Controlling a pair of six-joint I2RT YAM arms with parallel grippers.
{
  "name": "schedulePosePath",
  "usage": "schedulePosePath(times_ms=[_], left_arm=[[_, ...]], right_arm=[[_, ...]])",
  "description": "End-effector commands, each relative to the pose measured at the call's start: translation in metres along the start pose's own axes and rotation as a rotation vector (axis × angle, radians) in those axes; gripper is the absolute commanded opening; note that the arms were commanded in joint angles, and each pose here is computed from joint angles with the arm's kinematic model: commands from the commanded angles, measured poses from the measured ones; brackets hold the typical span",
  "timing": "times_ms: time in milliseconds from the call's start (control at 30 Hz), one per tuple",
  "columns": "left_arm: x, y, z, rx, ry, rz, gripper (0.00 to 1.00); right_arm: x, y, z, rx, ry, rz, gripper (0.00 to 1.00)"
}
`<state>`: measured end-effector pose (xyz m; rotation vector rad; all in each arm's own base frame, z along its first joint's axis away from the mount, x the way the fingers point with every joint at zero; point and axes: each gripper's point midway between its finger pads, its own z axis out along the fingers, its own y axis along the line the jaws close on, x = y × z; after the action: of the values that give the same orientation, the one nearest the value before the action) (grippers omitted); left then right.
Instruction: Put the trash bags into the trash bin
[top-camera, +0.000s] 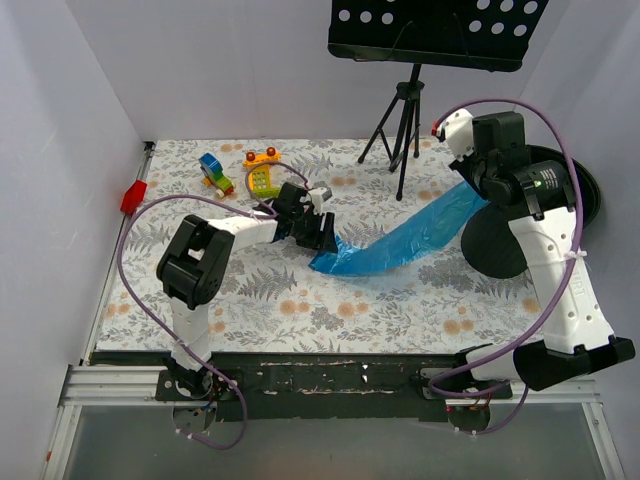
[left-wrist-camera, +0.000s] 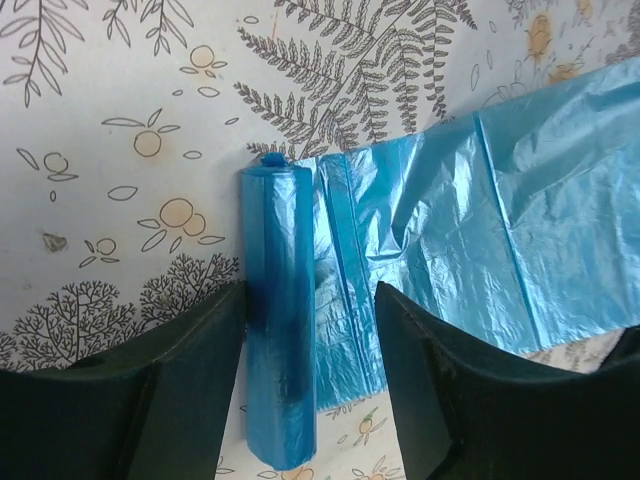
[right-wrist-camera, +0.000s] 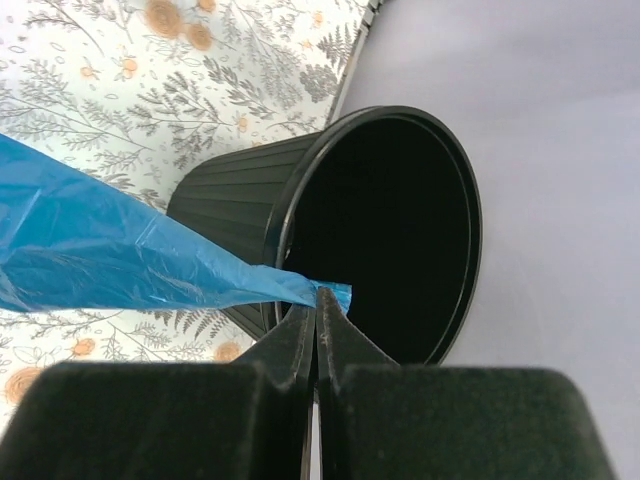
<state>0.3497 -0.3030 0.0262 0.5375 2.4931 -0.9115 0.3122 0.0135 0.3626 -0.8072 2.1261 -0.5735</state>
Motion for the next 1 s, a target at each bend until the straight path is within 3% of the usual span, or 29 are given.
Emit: schedulePosePath(times_ms=[0, 100, 200, 333, 433, 500, 600, 667, 733, 833, 967], left_arm=[[0.124, 0.104, 0.001, -0.44, 0.376, 0.041, 0.56], [0.134, 0.114, -0.004, -0.489, 0.408, 0.112, 0.55], [0.135, 0.125, -0.01, -0.557, 0.42, 0.207, 0.55], [0.138, 0.13, -0.016, -0.572, 0.443, 0.299, 0.4], [0.14, 0.126, -0.015, -0.569, 0.47, 0.385, 0.35], [0.145, 0.126, -0.013, -0.555, 0.494, 0.418, 0.25], [0.162, 0.122, -0.009, -0.483, 0.559, 0.421, 0.16], [0.171, 0.12, -0.01, -0.453, 0.622, 0.391, 0.02], [0.175, 0.111, -0.011, -0.393, 0.645, 0.342, 0.0], [0.144, 0.096, -0.019, -0.34, 0.551, 0.276, 0.0], [0.066, 0.061, -0.046, -0.248, 0.327, 0.193, 0.0]], right_arm=[[-0.006, -0.029, -0.009, 0.16, -0.055, 0.062, 0.01], [-0.004, -0.025, -0.004, 0.164, -0.061, 0.07, 0.39], [-0.005, -0.021, -0.003, 0.152, -0.088, 0.078, 0.52], [-0.007, -0.008, 0.0, 0.109, -0.135, 0.088, 0.57], [-0.009, 0.004, 0.001, 0.063, -0.177, 0.105, 0.58], [-0.011, 0.013, 0.004, 0.025, -0.194, 0.115, 0.58], [-0.016, 0.024, 0.006, -0.033, -0.218, 0.13, 0.59], [-0.022, 0.033, 0.007, -0.082, -0.243, 0.137, 0.59], [-0.026, 0.044, 0.007, -0.137, -0.264, 0.141, 0.59], [-0.031, 0.067, 0.006, -0.247, -0.319, 0.125, 0.58], [-0.036, 0.107, 0.005, -0.408, -0.432, 0.072, 0.6]])
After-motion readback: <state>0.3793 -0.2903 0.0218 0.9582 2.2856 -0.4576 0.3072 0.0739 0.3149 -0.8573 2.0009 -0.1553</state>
